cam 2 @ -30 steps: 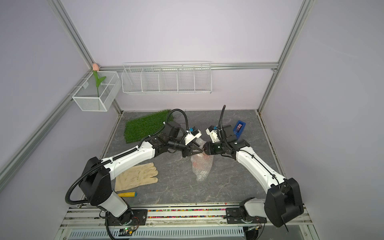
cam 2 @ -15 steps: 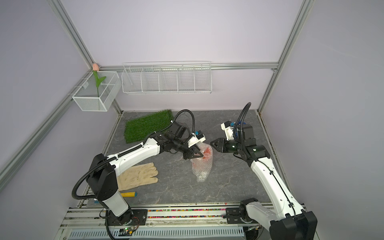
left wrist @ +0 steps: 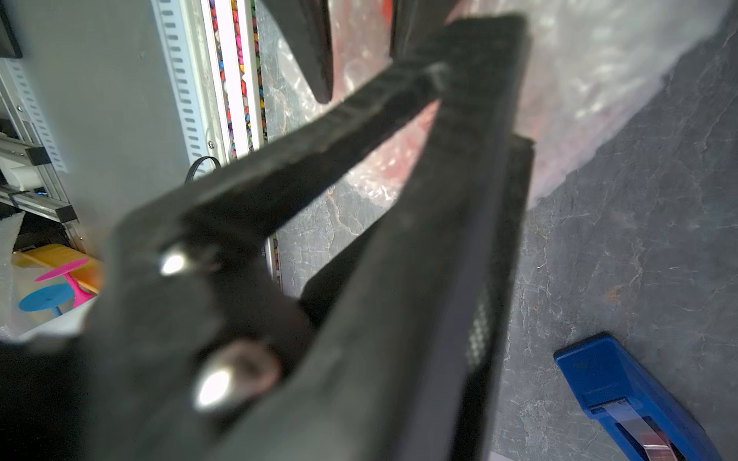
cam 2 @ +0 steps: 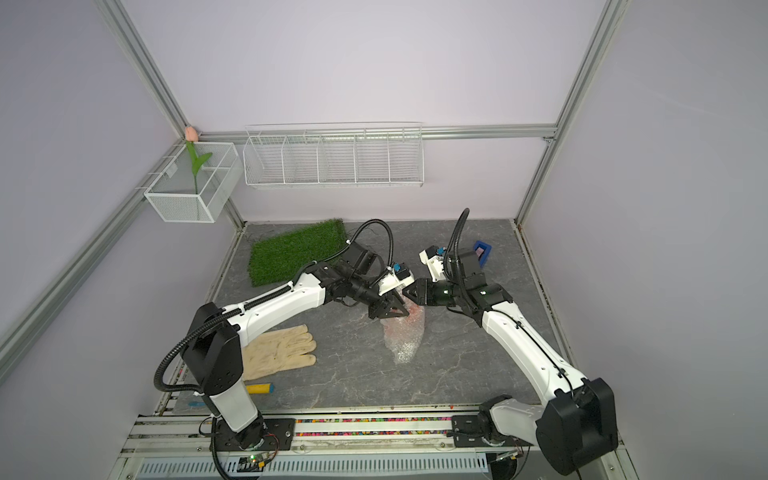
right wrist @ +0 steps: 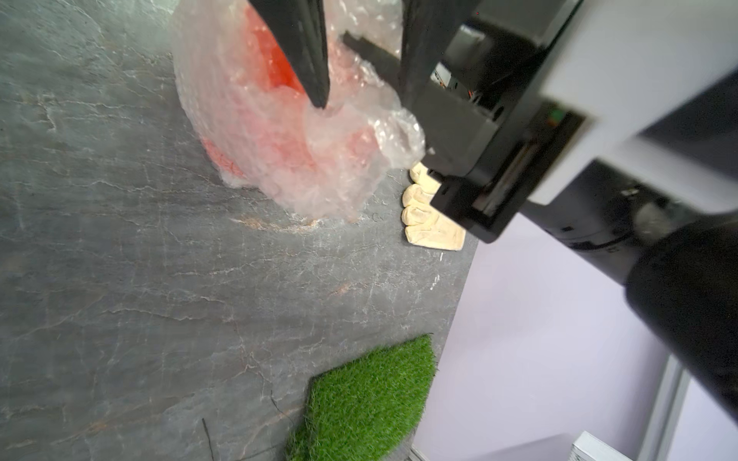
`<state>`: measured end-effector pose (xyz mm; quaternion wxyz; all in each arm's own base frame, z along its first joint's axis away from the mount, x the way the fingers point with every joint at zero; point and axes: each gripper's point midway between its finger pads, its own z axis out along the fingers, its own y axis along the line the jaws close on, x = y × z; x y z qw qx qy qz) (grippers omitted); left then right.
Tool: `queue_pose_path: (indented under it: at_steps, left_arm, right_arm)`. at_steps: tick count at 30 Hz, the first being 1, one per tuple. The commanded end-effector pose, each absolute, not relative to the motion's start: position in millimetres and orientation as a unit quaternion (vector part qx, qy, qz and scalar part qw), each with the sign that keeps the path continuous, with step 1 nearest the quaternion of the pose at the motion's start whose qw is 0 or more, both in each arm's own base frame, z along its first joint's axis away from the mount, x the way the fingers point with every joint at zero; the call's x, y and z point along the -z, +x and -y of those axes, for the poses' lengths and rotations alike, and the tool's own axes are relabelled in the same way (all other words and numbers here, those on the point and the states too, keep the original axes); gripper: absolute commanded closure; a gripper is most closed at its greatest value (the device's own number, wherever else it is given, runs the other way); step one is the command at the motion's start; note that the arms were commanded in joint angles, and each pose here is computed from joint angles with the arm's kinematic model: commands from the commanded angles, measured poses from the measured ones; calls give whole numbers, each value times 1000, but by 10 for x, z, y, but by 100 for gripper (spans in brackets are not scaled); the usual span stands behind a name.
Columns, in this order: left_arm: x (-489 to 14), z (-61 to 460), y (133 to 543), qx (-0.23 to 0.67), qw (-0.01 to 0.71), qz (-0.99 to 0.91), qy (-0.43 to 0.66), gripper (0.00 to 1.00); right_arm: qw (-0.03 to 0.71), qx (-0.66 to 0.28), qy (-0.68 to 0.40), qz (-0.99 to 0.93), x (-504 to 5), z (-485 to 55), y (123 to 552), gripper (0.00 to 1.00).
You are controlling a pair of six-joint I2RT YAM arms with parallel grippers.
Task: Wrap wine glasses in bubble wrap
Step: Wrap the wine glass in bubble wrap.
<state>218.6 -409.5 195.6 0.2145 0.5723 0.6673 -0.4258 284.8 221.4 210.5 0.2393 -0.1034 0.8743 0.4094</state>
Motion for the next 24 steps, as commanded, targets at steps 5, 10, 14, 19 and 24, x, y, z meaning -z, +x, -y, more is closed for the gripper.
queue_pose_path:
  at_steps: [5, 10, 14, 19, 24]
  left_arm:
    - [-2192, 3957, 2226, 444, 222, -678, 542, 69]
    - [-2402, 3896, 2448, 423, 261, -707, 504, 72]
    - [-2238, 3909, 2518, 401, 242, -726, 504, 73]
    - [-1895, 3926, 2391, 354, 194, -743, 534, 74]
    - [-1555, 3853, 2433, 316, 154, -769, 534, 75]
  right_arm:
    - [208, -377, -105, -896, -1685, -2221, 2796, 76]
    - [206, -382, -105, -895, -1629, -2229, 2762, 82]
    - [212, -392, -106, -889, -1683, -2257, 2767, 84]
    - [220, -407, -106, -880, -1809, -2261, 2748, 82]
    - [241, -430, -104, -864, -2126, -2151, 2705, 75]
